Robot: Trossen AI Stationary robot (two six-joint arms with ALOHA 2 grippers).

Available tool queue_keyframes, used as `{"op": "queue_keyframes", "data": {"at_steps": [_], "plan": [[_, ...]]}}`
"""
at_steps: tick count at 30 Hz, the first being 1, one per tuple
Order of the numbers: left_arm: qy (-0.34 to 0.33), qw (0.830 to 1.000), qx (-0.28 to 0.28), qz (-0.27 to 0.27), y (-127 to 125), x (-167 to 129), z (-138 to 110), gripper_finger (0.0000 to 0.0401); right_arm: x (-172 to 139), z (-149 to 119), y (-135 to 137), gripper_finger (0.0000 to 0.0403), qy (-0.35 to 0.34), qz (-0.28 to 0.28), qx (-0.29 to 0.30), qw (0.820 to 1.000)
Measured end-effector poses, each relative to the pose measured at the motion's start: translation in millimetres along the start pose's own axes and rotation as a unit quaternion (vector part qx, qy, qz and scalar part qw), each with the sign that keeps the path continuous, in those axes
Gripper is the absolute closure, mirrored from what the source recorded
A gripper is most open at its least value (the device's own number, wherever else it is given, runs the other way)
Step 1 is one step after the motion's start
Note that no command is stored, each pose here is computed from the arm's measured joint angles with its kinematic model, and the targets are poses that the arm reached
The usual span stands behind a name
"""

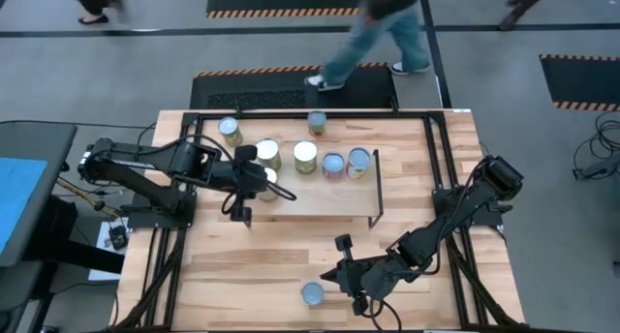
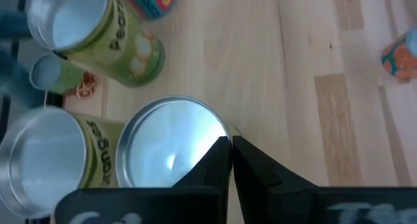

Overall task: Pick and place cans onto a shelf
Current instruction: Put the canned orange on the shelf aligned with the other canned orange, then put the canned pears on the shelf

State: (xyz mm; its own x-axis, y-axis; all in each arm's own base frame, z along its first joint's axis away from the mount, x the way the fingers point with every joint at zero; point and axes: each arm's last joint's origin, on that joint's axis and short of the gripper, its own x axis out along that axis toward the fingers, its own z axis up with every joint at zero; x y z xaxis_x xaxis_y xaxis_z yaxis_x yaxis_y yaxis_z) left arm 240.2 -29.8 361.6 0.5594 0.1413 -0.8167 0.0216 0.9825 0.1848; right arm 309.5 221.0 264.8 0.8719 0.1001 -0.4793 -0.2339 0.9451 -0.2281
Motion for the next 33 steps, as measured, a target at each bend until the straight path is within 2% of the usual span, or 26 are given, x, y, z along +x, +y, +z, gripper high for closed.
{"op": "queue_keyframes", "data": {"at_steps": [14, 26, 33], "plan": [[-0.004, 1.000, 0.001, 0.004, 0.2, 0.0, 0.9, 0.0391, 0.0, 0.0, 0.0, 0.0393, 0.000, 0.000, 0.000, 1.000], [-0.007, 1.000, 0.006, 0.006, -1.1, -2.4, 1.6, 0.0317, 0.0, 0.0, -0.1, 0.0393, 0.000, 0.000, 0.000, 1.000], [-0.045, 0.999, 0.025, -0.006, -7.0, -31.7, 8.6, 0.0295, -0.7, 0.0, 1.5, 0.0393, -0.001, 0.002, 0.000, 1.000]]}}
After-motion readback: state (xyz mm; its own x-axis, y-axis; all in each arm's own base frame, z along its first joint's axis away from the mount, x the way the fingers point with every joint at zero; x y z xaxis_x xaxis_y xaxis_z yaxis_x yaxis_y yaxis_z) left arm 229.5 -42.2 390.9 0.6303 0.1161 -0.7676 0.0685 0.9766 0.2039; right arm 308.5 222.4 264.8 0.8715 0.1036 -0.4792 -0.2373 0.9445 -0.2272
